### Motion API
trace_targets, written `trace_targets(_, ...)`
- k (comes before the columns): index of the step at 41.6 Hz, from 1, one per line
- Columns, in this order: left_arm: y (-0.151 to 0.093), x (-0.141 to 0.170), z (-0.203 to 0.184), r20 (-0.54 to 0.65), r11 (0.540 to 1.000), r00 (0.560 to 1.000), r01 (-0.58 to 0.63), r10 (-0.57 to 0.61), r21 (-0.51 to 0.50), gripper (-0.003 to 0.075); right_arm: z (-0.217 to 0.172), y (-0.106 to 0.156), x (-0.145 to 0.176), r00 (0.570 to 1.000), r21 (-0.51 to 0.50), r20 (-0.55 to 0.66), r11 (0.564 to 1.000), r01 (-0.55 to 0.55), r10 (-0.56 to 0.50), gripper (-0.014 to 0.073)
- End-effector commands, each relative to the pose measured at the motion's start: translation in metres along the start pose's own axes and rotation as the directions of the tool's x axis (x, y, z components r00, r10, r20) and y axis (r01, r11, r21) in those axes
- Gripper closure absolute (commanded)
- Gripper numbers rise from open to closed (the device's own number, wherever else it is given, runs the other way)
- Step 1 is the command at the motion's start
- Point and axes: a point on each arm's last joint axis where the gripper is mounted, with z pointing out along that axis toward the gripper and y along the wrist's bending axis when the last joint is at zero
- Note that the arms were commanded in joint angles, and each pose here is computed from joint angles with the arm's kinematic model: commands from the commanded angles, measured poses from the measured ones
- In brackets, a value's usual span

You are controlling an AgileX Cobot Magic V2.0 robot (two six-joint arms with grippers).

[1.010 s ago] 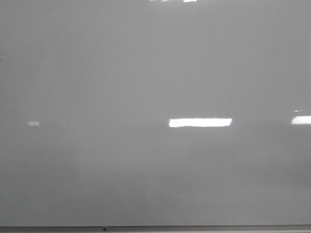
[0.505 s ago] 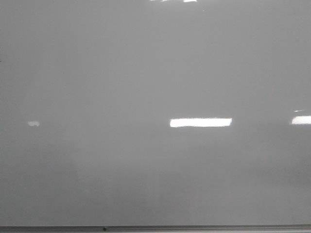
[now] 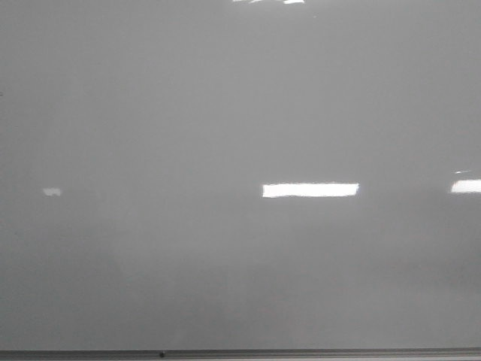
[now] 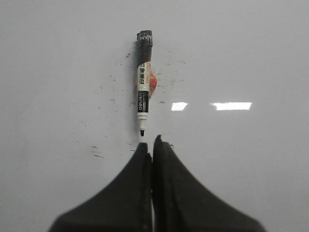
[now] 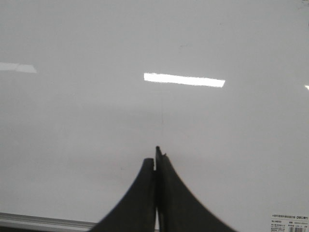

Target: Write number 9 on whiteboard

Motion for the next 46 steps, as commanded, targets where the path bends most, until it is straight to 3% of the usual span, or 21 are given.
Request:
trace_targets(1, 0.000, -0.007, -0.002, 0.097, 1.000, 0.995, 0.018, -0.018, 0.004, 0.0739, -0.002, -0.001, -0.008, 0.996, 0.015, 0.094, 1.000, 0.010, -0.012, 0.0662)
trace_targets(23, 0.000, -0.012, -0.002, 0.152, 0.999, 0.987, 0.043, -0.043, 0.004, 0.0739, -0.002, -0.001, -0.013, 0.990, 0.015, 0.140, 1.000, -0.006, 0.004, 0.0662)
trace_targets(30, 0.002, -0.023, -0.004, 0.260, 0.998, 0.964, 0.064, -0.062, 0.000, 0.0739, -0.006, -0.001, -0.026, 0.970, -0.003, 0.227, 0.996, -0.086, 0.085, 0.0662)
trace_targets(35, 0.004, -0.047, -0.013, 0.424, 0.998, 0.904, 0.067, -0.058, -0.007, 0.0739, -0.016, -0.001, -0.052, 0.949, -0.017, 0.297, 0.994, -0.105, 0.106, 0.0662)
trace_targets(38, 0.004, -0.067, -0.020, 0.460, 0.998, 0.886, 0.065, -0.057, -0.002, 0.0739, -0.025, -0.001, -0.069, 0.938, -0.023, 0.331, 0.995, -0.099, 0.101, 0.0662)
trace_targets(43, 0.002, -0.097, -0.027, 0.386, 0.999, 0.922, 0.039, -0.039, 0.007, 0.0739, -0.033, 0.000, -0.093, 0.941, -0.033, 0.323, 0.995, -0.093, 0.099, 0.0662)
trace_targets(46, 0.001, -0.107, -0.023, 0.274, 1.000, 0.961, 0.020, -0.022, 0.010, 0.0739, -0.032, 0.000, -0.103, 0.959, -0.039, 0.267, 0.995, -0.091, 0.098, 0.0662)
